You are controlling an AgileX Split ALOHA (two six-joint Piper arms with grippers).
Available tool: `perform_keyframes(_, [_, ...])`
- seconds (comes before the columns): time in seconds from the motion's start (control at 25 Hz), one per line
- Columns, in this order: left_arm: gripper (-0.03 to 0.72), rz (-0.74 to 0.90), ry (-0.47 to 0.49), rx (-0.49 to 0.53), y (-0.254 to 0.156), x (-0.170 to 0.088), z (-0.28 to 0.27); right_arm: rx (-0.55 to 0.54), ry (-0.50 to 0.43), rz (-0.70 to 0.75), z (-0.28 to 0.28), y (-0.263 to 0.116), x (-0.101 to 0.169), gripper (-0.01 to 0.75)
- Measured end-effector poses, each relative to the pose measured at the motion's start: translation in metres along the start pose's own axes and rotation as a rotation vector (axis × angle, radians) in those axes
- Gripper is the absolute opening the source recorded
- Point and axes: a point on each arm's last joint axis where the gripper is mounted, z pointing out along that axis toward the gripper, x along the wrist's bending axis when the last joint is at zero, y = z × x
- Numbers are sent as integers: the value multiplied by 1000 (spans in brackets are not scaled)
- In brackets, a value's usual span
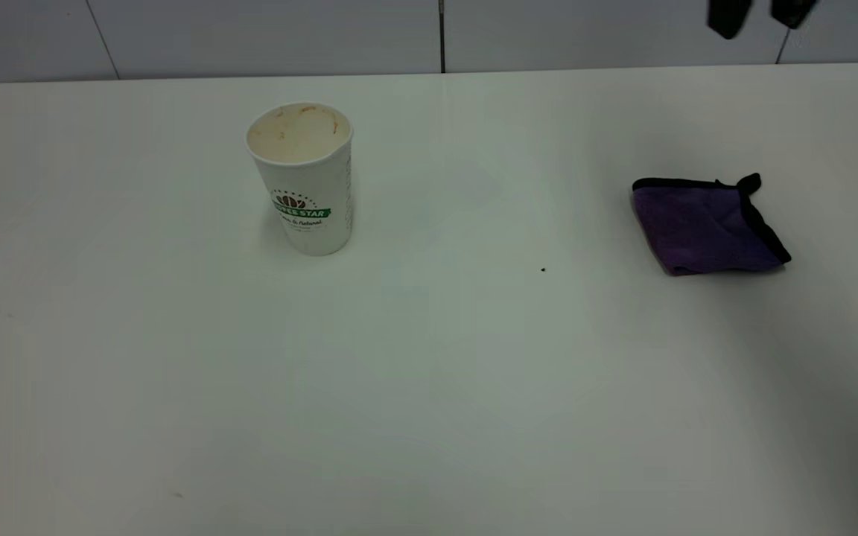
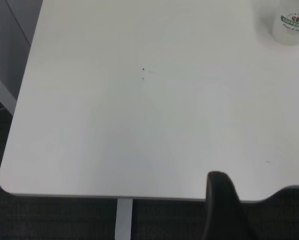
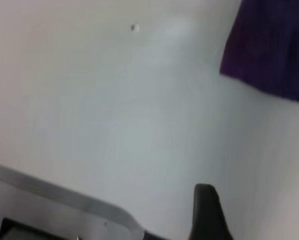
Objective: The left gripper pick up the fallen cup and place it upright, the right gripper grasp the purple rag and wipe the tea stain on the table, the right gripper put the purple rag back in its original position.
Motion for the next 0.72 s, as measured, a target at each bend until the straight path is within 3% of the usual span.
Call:
perform_keyframes(0.2, [435,1,0,0,0,0,0,60,-15,-6,-26,-76,10,535])
perform_keyframes(0.44, [435,1,0,0,0,0,0,16,-34,-3,-55,-176,23,535])
perform_keyframes(0.72, [435,1,0,0,0,0,0,-285,-116,34,-79,-273,32,535])
